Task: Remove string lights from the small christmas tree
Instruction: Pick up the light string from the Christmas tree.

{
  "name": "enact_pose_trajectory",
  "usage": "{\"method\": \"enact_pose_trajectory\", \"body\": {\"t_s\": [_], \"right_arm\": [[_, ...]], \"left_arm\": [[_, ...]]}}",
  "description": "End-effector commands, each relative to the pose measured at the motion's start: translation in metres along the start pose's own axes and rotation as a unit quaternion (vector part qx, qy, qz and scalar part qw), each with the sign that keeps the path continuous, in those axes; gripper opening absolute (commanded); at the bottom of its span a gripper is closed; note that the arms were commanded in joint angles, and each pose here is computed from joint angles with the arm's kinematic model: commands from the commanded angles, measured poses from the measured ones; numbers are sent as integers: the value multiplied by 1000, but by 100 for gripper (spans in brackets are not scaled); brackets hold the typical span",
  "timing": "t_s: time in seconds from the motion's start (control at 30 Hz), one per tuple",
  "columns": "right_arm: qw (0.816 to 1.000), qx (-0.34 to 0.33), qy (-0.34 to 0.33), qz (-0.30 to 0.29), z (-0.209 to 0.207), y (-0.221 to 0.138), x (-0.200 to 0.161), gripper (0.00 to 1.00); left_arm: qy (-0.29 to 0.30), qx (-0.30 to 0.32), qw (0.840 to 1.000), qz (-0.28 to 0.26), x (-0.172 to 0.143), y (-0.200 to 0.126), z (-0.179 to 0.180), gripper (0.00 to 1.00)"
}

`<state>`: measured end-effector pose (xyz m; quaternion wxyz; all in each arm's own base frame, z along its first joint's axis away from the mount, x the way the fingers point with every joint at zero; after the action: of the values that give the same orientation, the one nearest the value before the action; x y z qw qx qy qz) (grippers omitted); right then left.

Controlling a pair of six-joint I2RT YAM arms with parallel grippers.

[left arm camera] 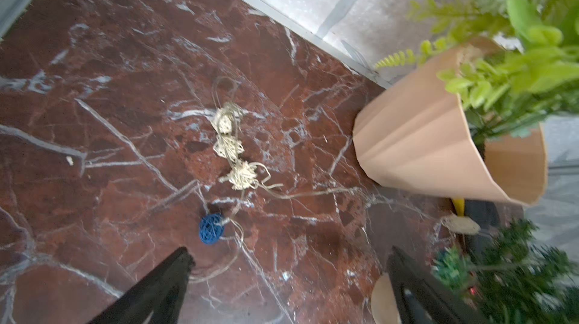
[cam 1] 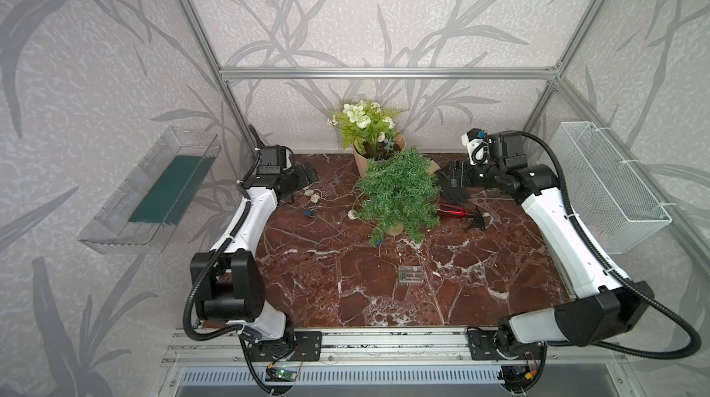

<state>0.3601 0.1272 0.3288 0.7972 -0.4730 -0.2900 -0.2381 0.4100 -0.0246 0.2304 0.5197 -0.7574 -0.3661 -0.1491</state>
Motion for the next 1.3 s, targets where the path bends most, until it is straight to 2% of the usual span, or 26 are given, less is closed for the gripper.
{"method": "enact_pose_trajectory", "body": {"t_s": [0.0, 0.13, 0.23, 0.33, 0.57, 0.63, 0.8, 0.9, 1.27], "right_arm": [[999, 4, -11, -33, 5, -16, 10, 75], [999, 12, -20, -47, 6, -18, 8, 75], [998, 18, -18, -49, 5, -16, 2, 75], [998, 28, -13, -47, 5, -12, -5, 75], [998, 22, -20, -48, 0, -13, -17, 75], [998, 21, -22, -48, -1, -11, -20, 75], [999, 17, -23, -40, -7, -2, -29, 75], [999, 20, -24, -39, -7, 0, -30, 75], [999, 19, -26, -38, -9, 1, -37, 75]], "left_arm": [[25, -60, 997, 28, -33, -3, -32, 90], [58, -116, 990, 50, -69, 6, -61, 77], [59, -165, 982, 63, -87, 24, -76, 72], [68, -192, 976, 75, -98, 42, -84, 71], [89, -240, 964, 73, -102, 76, -105, 70], [85, -249, 962, 71, -101, 84, -107, 57], [74, -287, 953, 70, -97, 89, -122, 16], [78, -294, 951, 62, -94, 80, -129, 0], [92, -266, 959, 20, -83, 46, -129, 0]]}}
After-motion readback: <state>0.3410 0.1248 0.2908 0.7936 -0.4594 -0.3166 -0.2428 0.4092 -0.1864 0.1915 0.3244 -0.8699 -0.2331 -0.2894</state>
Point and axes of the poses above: each gripper's point midway between its finger pads, its own y axis out along the fingers, its own z axis along the line the jaws close on, x = y × z, the point moved 3 cm from there along -y, back along the fingers, and after that the axes turned 3 degrees about y, right-handed, at the moved point
